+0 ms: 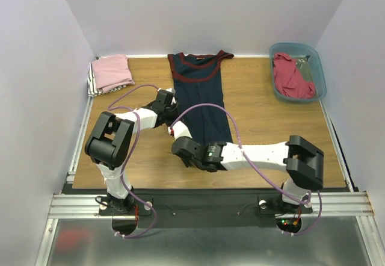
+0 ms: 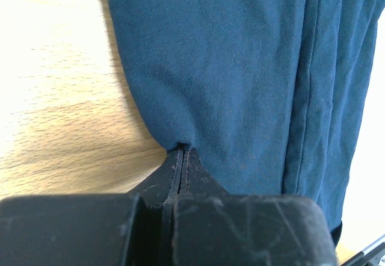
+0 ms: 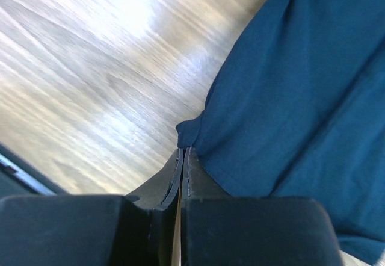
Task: Fold and stack the tank tops
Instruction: Fold the tank top
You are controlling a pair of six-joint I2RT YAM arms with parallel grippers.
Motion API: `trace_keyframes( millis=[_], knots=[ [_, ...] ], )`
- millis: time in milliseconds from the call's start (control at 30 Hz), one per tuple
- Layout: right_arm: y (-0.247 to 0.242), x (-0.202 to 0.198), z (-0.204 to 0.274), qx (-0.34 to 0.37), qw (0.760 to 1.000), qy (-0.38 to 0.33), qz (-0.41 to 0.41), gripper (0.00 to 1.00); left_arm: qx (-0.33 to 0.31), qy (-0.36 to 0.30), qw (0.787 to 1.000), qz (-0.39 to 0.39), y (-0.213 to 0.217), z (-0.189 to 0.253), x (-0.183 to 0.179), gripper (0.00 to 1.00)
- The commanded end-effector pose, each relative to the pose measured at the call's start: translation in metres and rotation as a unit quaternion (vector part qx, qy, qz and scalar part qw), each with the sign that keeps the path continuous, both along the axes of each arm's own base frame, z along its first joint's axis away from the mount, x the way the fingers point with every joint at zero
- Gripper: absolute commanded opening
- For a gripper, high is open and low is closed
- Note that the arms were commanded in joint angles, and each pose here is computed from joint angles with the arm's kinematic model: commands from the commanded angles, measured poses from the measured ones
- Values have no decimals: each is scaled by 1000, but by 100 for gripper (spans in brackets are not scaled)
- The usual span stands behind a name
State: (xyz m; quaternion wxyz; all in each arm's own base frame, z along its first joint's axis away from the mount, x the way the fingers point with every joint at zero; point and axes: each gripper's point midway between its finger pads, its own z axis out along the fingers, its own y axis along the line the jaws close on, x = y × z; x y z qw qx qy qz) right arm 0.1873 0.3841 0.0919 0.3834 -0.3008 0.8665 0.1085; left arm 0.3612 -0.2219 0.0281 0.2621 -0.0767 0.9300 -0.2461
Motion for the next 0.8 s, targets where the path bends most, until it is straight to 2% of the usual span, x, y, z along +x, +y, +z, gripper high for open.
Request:
trace_keyframes(
  millis=[0,467,600,700,767],
  knots=[
    [-6,-13,18,10,1000,-5,-1,0,45,23,999,7,17,-17,-3,0],
    [-32,-29,18,-12,999,-25,-33,1,47,25,999,8,23,-17,0,0],
    [-34,-35,27,9,999,-24,-39,8,47,26,999,5,23,-18,-1,0],
    [-36,-35,41,33,998,-30,-50,22,47,23,999,4,23,-16,0,0],
    [-38,-35,47,44,997,-32,-54,27,47,24,999,4,23,-16,-1,0]
  ],
)
